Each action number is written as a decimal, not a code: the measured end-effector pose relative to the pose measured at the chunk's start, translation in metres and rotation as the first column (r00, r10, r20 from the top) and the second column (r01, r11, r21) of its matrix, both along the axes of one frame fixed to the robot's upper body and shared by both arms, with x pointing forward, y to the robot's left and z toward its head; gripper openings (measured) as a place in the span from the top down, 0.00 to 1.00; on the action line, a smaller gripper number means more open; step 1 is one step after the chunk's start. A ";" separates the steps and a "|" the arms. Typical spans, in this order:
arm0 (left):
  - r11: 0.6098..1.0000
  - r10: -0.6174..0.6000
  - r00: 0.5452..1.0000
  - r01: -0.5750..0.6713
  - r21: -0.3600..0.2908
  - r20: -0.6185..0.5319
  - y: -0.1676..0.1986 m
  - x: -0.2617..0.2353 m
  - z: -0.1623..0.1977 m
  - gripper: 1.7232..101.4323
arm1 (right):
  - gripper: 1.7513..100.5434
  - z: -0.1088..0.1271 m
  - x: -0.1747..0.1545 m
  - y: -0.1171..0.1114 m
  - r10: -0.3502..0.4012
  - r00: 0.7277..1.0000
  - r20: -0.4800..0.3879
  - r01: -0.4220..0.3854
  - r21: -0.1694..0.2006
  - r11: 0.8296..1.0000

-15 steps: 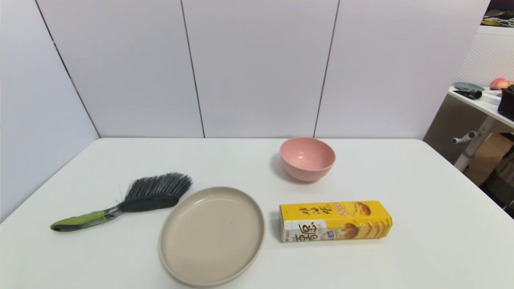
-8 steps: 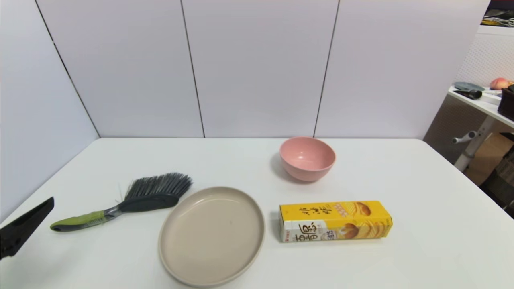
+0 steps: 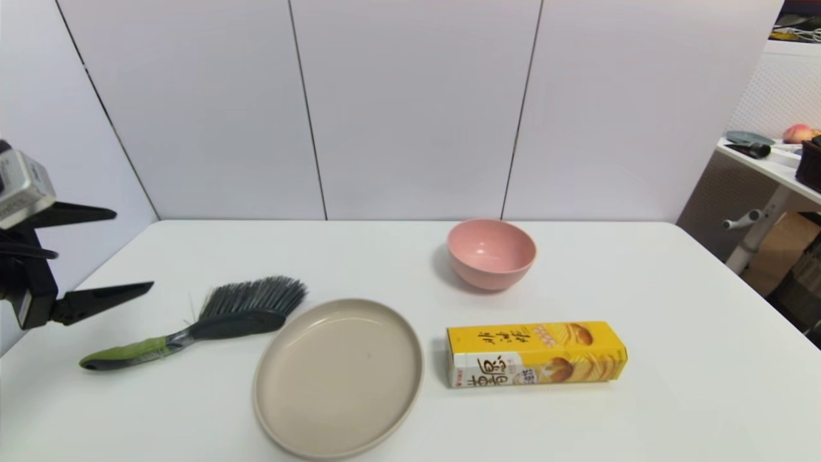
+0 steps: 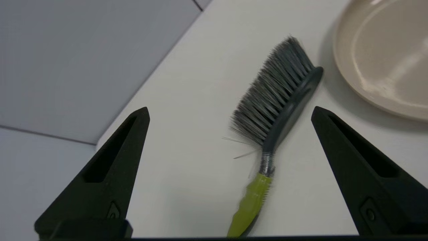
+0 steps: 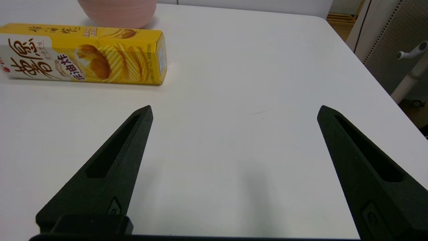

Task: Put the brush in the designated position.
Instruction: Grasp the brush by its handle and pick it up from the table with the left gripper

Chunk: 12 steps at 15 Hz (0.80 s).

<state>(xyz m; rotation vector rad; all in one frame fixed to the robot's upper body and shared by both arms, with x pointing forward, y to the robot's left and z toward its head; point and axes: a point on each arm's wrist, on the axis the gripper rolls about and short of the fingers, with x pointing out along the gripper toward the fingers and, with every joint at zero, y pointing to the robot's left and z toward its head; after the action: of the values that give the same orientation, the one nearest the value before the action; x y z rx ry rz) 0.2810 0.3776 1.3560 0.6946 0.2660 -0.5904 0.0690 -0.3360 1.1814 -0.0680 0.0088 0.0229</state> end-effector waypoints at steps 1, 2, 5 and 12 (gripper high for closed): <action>0.997 -0.076 0.994 0.076 -0.002 -0.079 0.005 0.007 -0.012 0.04 | 0.03 0.000 0.000 0.000 0.000 1.000 0.000 0.000 0.000 1.000; 0.990 -0.142 0.978 0.142 -0.011 -0.155 0.008 0.011 -0.025 0.04 | 0.03 0.000 0.000 0.000 0.000 1.000 0.000 0.000 0.000 1.000; 0.961 -0.274 0.896 0.267 -0.069 -0.350 0.014 0.022 -0.060 0.04 | 0.03 0.000 0.000 0.000 0.000 1.000 0.000 0.000 0.000 1.000; 0.946 -0.324 0.840 0.301 -0.122 -0.435 0.026 0.065 -0.092 0.04 | 0.03 0.000 0.000 0.000 0.000 1.000 0.000 0.000 -0.001 1.000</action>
<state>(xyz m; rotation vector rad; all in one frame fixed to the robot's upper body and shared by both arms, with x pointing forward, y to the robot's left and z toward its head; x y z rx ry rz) 0.3456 0.4036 1.2644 0.5479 0.5753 -1.0739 0.0690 -0.3360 1.1814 -0.0686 0.0084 0.0229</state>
